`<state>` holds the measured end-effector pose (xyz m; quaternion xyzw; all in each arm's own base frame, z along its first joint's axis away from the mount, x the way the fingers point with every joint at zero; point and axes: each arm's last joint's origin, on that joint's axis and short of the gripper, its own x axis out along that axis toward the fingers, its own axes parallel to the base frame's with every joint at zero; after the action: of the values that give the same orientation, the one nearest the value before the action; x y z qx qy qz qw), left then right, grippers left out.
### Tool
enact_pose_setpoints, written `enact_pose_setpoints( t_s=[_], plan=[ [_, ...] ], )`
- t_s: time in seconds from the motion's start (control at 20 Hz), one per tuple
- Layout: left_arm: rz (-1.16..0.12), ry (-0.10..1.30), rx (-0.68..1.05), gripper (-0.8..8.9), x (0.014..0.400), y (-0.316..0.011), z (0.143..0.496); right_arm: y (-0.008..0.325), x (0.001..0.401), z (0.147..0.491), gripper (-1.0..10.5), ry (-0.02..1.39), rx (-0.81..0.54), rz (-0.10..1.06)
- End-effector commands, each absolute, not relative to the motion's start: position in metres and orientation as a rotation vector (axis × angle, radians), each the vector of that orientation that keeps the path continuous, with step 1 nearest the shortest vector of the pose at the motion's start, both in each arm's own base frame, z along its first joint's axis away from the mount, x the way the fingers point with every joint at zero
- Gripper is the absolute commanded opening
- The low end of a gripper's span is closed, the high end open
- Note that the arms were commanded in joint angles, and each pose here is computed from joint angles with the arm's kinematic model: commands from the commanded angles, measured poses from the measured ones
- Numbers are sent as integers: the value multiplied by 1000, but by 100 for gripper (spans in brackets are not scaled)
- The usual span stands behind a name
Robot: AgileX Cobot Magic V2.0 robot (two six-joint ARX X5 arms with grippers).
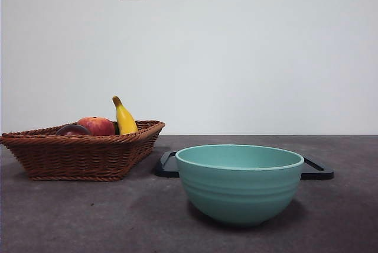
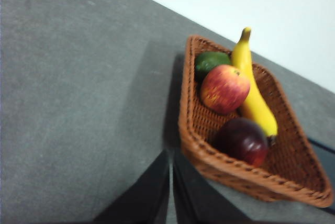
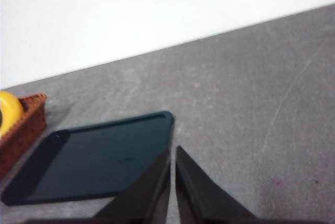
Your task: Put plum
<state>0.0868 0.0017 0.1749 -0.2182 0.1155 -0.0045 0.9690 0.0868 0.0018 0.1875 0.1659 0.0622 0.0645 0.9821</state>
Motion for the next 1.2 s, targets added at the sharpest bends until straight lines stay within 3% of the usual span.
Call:
enact_pose_setpoints(
  t_s=[0.05, 0.4, 1.2],
  plan=[
    [-31, 219, -457, 10, 83, 1, 193, 2, 83, 203, 5, 123, 351, 134],
    [-143, 279, -418, 10, 76, -3, 234, 5, 74, 249, 5, 175, 326, 231],
    [-582, 551, -206, 9, 81, -16, 313, 18, 87, 337, 5, 577, 185, 606]
  ],
)
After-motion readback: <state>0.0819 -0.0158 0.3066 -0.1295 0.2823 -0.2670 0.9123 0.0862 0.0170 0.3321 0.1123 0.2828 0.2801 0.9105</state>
